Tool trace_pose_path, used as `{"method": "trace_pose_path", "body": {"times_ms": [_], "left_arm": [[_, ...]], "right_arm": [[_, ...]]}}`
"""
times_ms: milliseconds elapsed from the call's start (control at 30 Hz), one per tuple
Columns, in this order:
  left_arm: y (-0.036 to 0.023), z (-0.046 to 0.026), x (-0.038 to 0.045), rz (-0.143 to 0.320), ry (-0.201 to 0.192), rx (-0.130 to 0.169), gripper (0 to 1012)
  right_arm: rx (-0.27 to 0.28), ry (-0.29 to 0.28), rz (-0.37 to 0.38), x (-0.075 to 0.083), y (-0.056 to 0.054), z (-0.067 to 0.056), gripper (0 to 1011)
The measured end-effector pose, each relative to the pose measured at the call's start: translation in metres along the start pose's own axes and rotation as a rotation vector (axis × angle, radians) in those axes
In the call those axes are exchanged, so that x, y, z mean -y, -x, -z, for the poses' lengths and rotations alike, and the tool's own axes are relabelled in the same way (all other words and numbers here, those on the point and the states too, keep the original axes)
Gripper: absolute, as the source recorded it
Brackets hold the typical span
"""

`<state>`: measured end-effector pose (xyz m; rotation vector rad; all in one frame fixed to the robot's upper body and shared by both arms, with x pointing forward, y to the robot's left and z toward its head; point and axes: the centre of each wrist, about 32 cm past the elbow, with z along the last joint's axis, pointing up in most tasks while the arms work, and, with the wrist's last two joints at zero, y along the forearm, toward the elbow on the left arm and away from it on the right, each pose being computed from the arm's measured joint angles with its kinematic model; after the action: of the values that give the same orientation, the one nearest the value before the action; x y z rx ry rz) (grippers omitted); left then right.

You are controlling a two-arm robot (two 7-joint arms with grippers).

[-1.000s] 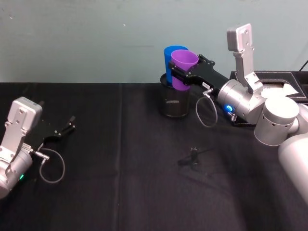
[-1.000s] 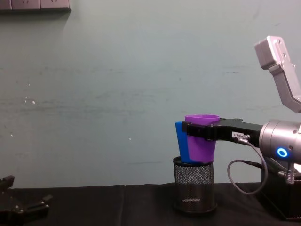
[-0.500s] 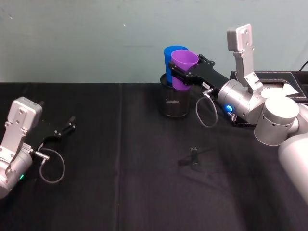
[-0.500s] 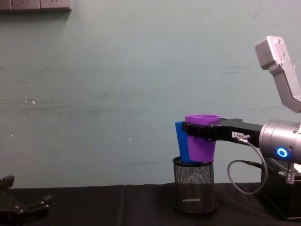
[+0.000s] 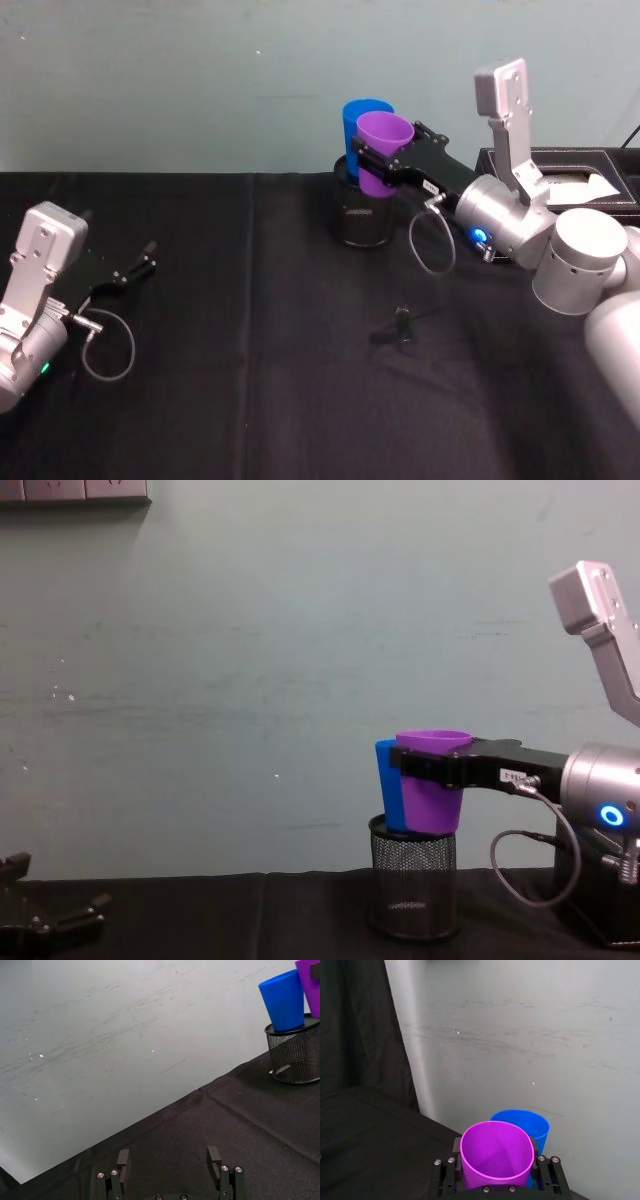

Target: Pick up one cup with a gripper and tap it against the other cup.

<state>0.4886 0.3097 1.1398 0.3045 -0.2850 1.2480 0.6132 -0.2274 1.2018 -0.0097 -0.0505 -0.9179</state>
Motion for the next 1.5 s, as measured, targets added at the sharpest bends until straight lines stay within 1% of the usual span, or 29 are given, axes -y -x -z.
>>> {"method": "trace_pose_path", "body": {"times_ms": [167,233,300,333,433,533,633,733,767,833,933,967,1000,1067,1100,1200,1300,1367,1400,1433,1467,1500], "left_arm": [[0.0000,0.0000,0.0000,0.000,0.000,0.000,1000],[0.0000,0.0000,0.0000,0.000,0.000,0.000,1000],[0.0000,0.0000,0.0000,0.000,0.000,0.000,1000],[0.0000,0.0000,0.0000,0.000,0.000,0.000,1000],[0.0000,0.0000,0.0000,0.000,0.000,0.000,1000],[0.0000,0.0000,0.0000,0.000,0.000,0.000,1000],[0.0000,0.0000,0.0000,0.000,0.000,0.000,1000],[0.0000,0.0000,0.0000,0.000,0.000,0.000,1000],[0.0000,0.0000,0.0000,0.000,0.000,0.000,1000],[0.0000,0.0000,0.0000,0.000,0.000,0.000,1000],[0.0000,0.0000,0.0000,0.000,0.000,0.000,1000],[0.0000,0.0000,0.0000,0.000,0.000,0.000,1000],[0.0000,0.0000,0.0000,0.000,0.000,0.000,1000],[0.0000,0.0000,0.0000,0.000,0.000,0.000,1000],[0.0000,0.0000,0.0000,0.000,0.000,0.000,1000],[0.0000,0.0000,0.0000,0.000,0.000,0.000,1000],[0.0000,0.0000,0.0000,0.000,0.000,0.000,1000],[0.0000,0.0000,0.0000,0.000,0.000,0.000,1000],[0.0000,0.0000,0.0000,0.000,0.000,0.000,1000],[0.0000,0.0000,0.0000,0.000,0.000,0.000,1000],[0.0000,0.0000,0.0000,0.000,0.000,0.000,1000],[0.0000,0.0000,0.0000,0.000,0.000,0.000,1000]], "right_arm": [[-0.015,0.004,-0.006,0.012,0.007,0.004,734],[-0.017,0.002,-0.008,0.015,0.009,0.004,734],[-0.023,-0.004,-0.010,0.023,0.013,0.005,734],[-0.023,-0.004,-0.010,0.023,0.013,0.005,734],[-0.026,-0.008,-0.011,0.029,0.018,0.005,734],[-0.021,-0.011,-0.010,0.038,0.023,0.004,734],[-0.015,-0.014,-0.010,0.050,0.030,0.004,734],[-0.014,-0.011,-0.014,0.060,0.036,0.006,734],[-0.014,-0.011,-0.014,0.060,0.036,0.006,734],[-0.012,-0.006,-0.019,0.068,0.040,0.008,734],[0.002,0.003,-0.022,0.081,0.049,0.015,734],[0.002,0.003,-0.022,0.081,0.049,0.015,734],[0.007,0.005,-0.021,0.086,0.053,0.018,734],[0.008,0.008,-0.020,0.090,0.056,0.023,734],[0.008,0.010,-0.016,0.094,0.059,0.027,734],[0.006,0.014,-0.010,0.099,0.064,0.035,734],[0.010,0.015,0.005,0.106,0.069,0.049,734],[0.015,0.016,0.014,0.109,0.072,0.055,734],[0.020,0.015,0.022,0.111,0.074,0.061,734],[0.020,0.015,0.022,0.111,0.074,0.061,734],[0.025,0.013,0.029,0.112,0.076,0.066,734],[0.027,0.012,0.033,0.113,0.077,0.069,734]]}}
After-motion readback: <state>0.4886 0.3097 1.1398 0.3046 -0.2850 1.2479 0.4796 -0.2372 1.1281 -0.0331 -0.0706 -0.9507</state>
